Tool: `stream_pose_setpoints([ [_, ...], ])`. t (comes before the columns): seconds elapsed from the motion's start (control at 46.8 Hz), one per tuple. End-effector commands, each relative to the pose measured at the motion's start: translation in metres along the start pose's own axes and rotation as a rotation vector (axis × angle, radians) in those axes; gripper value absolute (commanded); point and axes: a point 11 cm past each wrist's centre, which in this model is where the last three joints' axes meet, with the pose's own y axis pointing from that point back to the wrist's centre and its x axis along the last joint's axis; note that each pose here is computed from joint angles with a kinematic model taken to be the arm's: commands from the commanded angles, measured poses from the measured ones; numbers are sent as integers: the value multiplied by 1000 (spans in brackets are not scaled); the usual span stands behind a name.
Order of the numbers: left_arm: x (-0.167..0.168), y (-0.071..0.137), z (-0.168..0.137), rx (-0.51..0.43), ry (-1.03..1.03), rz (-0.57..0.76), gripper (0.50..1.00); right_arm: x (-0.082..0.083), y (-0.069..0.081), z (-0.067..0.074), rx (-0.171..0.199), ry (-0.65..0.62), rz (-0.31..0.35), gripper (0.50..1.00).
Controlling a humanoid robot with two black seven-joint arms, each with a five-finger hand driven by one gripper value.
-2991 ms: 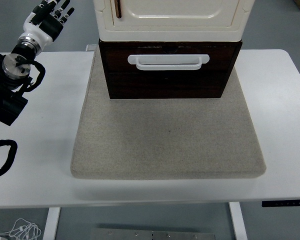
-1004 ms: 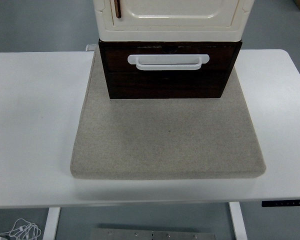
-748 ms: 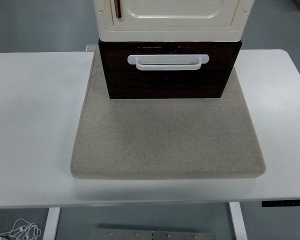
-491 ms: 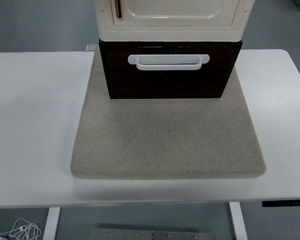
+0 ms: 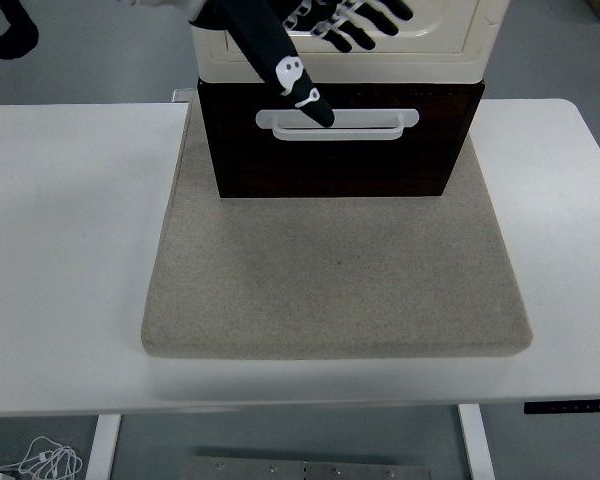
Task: Open the drawer under the combination cabinet
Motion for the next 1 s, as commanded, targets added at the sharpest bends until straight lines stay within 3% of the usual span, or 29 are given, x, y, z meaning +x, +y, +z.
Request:
stream_pose_setpoints([
  [0.0,-7,-8,-6,42,-2,-27,1000,0,0,0,0,0,0,926],
  [0.171,-11,-16,-30,155,-21,-41,1000,0,0,0,0,0,0,926],
  [0.449,6,-29,-44,246,-16,-23,1000,0,0,0,0,0,0,926],
  [0.983,8,-61,-59,336,-84,-22,1000,0,0,0,0,0,0,926],
])
